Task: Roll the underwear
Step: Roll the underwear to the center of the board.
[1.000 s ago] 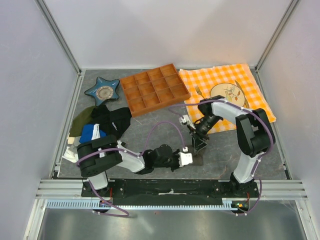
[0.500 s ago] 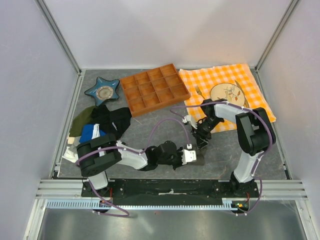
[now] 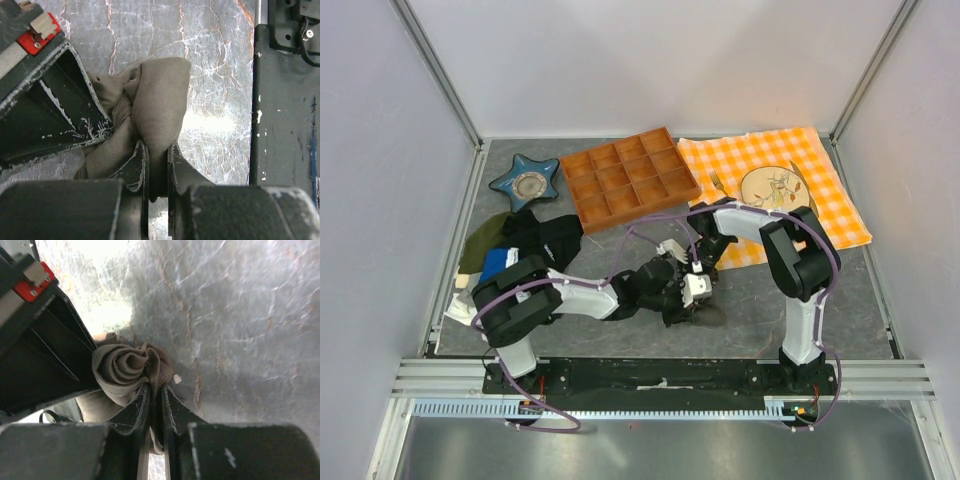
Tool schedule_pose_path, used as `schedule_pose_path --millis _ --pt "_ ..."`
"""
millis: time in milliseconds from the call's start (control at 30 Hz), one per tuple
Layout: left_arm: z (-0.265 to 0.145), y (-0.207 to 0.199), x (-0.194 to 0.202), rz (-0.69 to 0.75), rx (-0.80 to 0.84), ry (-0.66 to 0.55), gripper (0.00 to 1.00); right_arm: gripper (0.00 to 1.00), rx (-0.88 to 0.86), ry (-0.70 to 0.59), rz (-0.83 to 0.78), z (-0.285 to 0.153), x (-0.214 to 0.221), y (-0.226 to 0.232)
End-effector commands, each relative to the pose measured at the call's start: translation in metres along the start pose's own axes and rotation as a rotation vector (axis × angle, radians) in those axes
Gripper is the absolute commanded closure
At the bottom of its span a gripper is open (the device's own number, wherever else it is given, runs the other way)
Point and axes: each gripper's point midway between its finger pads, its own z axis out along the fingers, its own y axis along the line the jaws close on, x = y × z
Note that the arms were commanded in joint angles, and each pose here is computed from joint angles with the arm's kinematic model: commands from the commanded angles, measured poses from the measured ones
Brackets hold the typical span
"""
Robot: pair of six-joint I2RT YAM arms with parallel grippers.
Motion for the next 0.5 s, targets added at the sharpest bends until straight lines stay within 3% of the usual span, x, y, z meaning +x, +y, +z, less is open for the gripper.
schedule_pose_path --millis 0,200,467 --pt "-0.008 0.002 0.062 -0.274 0.036 0.199 0.98 0.81 0.091 -0.029 -0.055 -0.002 -0.028 -0.032" --pt "-0.010 0.007 0.086 -0.447 0.048 0.265 0.98 0.56 0.234 -0.100 -0.054 -0.044 -0.048 -0.053" --pt "-0.015 0.016 0.106 -0.685 0.053 0.300 0.98 0.46 0.421 -0.202 -0.048 -0.119 -0.051 -0.069"
